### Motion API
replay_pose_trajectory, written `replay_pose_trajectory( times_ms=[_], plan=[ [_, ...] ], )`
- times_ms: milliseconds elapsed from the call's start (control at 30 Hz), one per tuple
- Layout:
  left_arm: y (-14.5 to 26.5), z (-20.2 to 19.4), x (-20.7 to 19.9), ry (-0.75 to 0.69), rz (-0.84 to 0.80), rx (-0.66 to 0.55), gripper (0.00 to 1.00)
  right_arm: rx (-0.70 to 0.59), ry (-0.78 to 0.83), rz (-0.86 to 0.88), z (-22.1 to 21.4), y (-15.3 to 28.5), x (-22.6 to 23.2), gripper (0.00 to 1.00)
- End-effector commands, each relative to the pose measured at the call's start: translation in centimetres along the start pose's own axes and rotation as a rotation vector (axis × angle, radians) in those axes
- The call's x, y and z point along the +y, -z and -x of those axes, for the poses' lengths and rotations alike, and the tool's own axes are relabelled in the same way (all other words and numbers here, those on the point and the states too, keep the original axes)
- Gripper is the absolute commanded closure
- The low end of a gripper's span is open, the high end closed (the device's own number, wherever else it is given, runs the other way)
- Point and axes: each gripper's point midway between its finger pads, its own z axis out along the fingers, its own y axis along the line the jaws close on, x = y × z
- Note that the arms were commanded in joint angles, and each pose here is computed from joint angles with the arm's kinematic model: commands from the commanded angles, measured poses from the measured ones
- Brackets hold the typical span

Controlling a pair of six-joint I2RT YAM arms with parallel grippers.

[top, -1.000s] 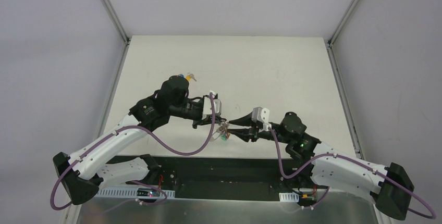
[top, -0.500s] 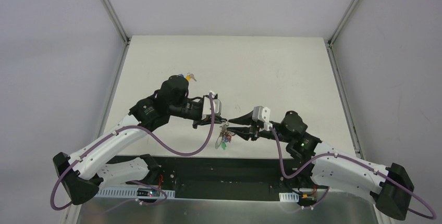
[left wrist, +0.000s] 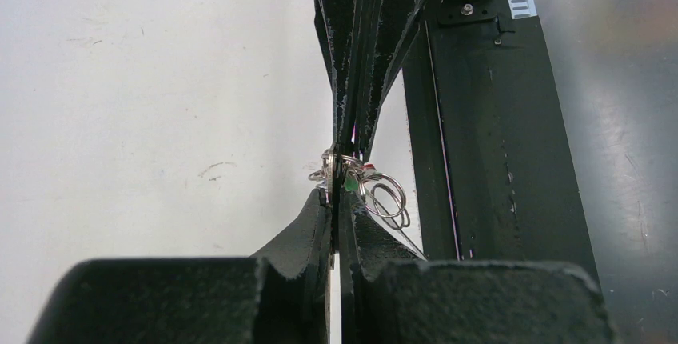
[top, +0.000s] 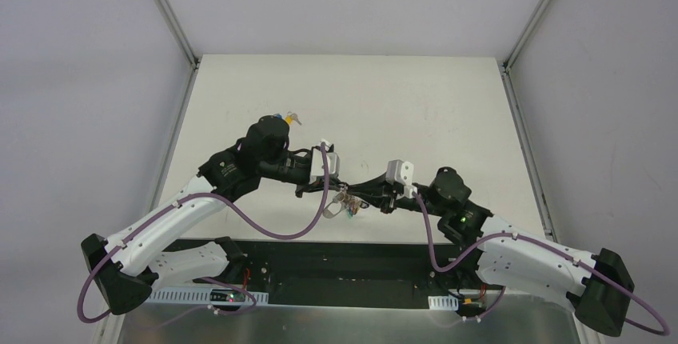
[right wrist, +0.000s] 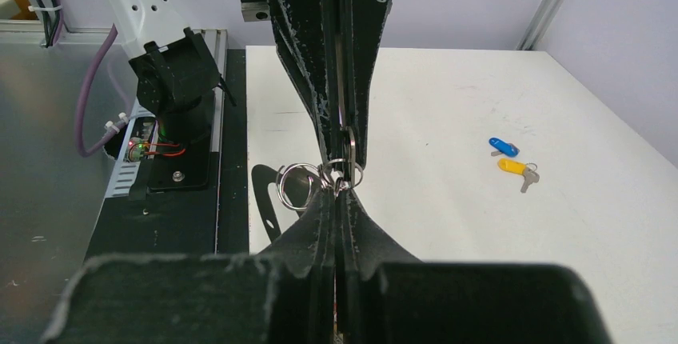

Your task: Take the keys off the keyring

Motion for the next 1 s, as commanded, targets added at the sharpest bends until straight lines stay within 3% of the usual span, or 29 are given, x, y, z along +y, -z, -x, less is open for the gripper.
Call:
replay_pose_trajectory(
  times_ms=[0,400,800,833,867,900,967],
  plan=[
    [0.5,2.5,0.3,-0.058,0.0,-0.082,1.0,-0.067,0.035,0.017,2.4,-0.1,0.2,1.0],
    [0.7,2.7,0.2,-0.065,0.004,-0.09,1.0,0.015,-0.026,-0.01,-1.8,0.6,0.4,1.0],
    [0.7,2.6,0.3,-0.062,0.004,-0.087,1.0,-0.003,-0.02,-0.027,-1.4,1.1,0.3,1.0],
    [0.6,2.6,0.2,-0.06,0.002,-0.086,1.0,-0.007,-0.018,-0.029,-1.2,1.1,0.3,0.94],
    [0.6,2.6,0.2,-0.061,0.002,-0.087,1.0,-0.013,-0.015,-0.034,-1.0,1.2,0.2,0.8],
    [0.6,2.6,0.2,-0.06,0.0,-0.088,1.0,-0.019,-0.012,-0.038,-0.8,1.2,0.1,0.73],
    [0.6,2.6,0.2,-0.06,-0.001,-0.088,1.0,-0.028,-0.007,-0.043,-0.3,1.3,0.0,0.69]
  ],
)
